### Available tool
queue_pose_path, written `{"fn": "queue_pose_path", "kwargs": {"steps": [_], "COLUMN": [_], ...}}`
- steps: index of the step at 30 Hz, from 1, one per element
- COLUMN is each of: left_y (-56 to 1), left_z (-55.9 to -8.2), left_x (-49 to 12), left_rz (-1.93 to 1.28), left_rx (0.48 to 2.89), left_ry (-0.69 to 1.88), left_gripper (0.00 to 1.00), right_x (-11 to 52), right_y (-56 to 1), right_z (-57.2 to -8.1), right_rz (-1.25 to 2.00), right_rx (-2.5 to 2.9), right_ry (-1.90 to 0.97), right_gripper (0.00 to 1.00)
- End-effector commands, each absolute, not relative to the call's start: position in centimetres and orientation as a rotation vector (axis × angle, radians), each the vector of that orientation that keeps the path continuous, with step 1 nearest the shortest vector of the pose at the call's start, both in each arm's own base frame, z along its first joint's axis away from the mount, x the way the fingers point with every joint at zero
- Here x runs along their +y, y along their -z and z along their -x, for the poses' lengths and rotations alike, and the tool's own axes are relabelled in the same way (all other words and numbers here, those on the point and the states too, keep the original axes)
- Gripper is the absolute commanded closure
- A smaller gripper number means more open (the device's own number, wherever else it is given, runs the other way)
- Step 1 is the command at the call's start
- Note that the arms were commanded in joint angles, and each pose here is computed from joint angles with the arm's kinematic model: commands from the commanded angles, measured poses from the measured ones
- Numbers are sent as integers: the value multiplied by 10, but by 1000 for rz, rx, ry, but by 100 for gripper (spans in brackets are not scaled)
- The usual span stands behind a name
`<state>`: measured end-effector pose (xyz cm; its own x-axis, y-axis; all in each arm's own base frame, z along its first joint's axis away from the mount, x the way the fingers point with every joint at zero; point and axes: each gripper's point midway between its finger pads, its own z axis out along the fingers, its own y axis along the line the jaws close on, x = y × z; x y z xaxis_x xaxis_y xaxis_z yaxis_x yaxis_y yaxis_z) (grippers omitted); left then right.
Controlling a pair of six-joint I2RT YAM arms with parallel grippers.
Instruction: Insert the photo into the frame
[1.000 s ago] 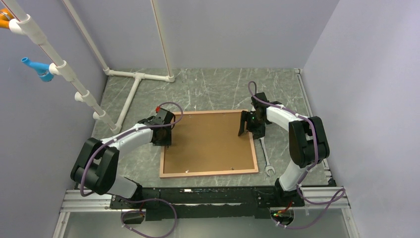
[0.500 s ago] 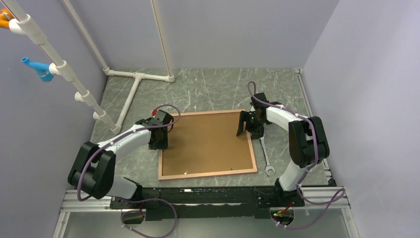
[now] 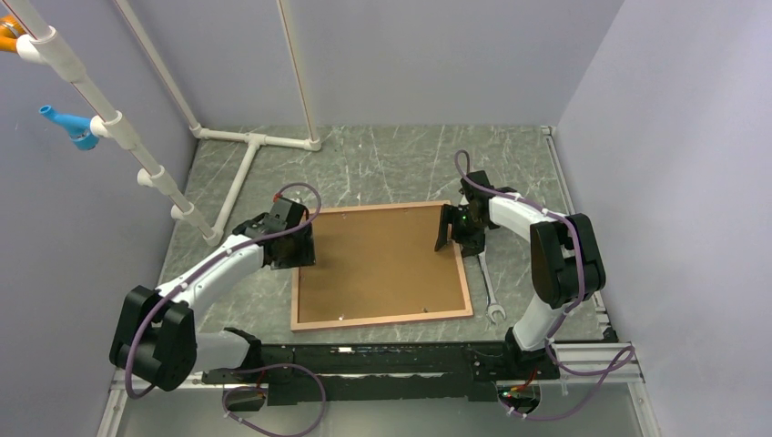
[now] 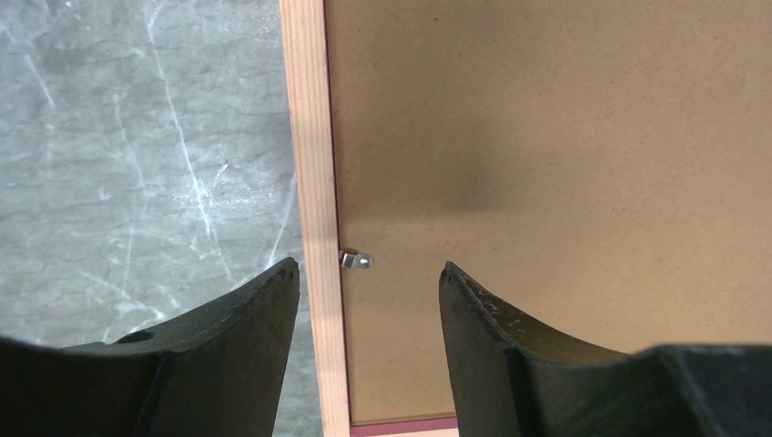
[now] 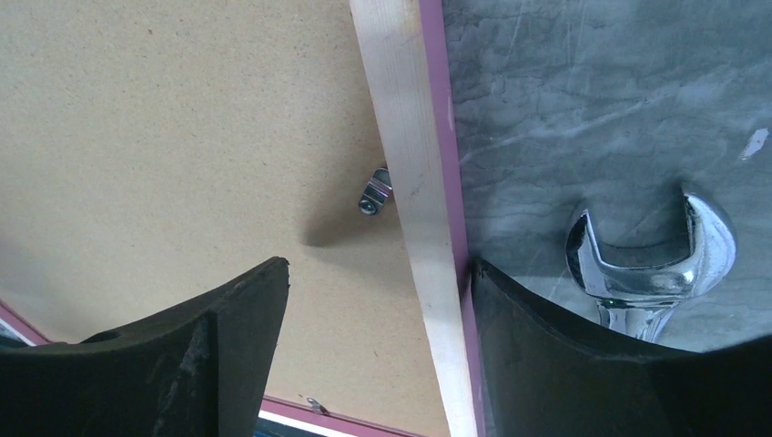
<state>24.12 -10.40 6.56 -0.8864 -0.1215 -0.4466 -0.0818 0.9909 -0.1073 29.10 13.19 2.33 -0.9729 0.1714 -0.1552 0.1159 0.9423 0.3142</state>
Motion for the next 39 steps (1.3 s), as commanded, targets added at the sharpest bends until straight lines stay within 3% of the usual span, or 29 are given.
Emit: {"fn": "queue_pose_path", "kwargs": {"steps": [1,19,29,35,39], "left_y": [-64,-46,-41,-38,-38], "left_z": [-245,-232,-229,-229,-229], "left_x": [-116,-102,-99,-99,-98], "left_rz": [191,199,201,202,206], "left_rx": [2655,2693,2704,2712,2712], "left_ry": [265,238,217,207,203], "left_gripper": [38,37,36,36,35], "right_x": [125,116,109,109,107], "right_y": [-34,-27,-21,-20,-21], "right_z": [-304,-341,-330,-322,-320], "right_rz": [-210,-290,-303,-281,-256], "right_rx": [2870,2843,2867,2883,2887], "right_ry": [-384,-181,-135,-129,-122], "right_gripper": [25,34,63,74,89]}}
